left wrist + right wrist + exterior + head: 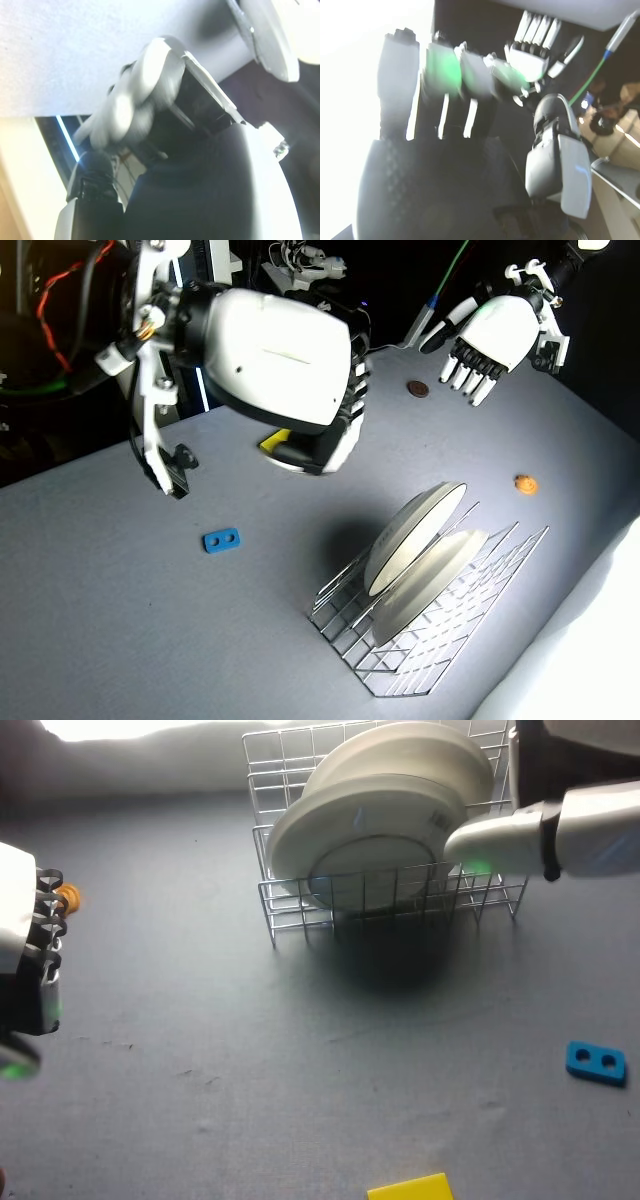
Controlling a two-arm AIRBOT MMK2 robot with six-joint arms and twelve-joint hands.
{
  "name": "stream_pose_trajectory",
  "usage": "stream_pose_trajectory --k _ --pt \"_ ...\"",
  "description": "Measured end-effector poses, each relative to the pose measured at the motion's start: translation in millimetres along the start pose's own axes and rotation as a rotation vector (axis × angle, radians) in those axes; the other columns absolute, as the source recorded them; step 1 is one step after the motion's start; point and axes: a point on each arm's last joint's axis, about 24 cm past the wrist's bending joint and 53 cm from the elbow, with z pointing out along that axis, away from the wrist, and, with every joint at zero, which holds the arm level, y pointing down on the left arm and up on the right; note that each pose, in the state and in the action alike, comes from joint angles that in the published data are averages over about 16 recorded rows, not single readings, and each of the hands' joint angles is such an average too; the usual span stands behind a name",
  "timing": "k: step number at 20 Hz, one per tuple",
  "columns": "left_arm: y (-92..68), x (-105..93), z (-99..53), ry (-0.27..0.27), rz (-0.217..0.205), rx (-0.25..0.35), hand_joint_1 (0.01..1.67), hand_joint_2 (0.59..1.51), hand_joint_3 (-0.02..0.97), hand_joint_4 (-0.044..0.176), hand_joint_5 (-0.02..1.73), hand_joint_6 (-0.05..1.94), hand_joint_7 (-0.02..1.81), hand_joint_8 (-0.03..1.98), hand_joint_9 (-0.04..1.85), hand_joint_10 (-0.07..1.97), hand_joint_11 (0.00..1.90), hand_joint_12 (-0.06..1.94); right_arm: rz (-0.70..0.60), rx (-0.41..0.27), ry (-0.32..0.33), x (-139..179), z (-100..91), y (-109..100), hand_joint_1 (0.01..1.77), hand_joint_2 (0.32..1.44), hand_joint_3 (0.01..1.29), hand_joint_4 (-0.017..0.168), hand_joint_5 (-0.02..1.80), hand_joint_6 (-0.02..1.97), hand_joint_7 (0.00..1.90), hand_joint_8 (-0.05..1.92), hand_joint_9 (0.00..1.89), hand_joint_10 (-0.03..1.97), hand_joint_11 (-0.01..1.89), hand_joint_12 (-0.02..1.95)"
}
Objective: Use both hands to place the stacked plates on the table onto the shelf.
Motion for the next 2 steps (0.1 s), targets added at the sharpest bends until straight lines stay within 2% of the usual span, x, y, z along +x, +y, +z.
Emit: stream_pose_trajectory --k 2 --pt "-1.0 0.2 0.1 0.001 0.0 0.003 0.15 1.326 0.016 0.096 1.16 1.72 1.29 1.83 1.29 1.84 1.17 1.9 -0.012 -0.004 -0.001 1.6 -1.0 -0.6 0.18 1.17 0.01 0.015 1.23 1.76 1.32 1.81 1.37 1.84 1.4 1.92"
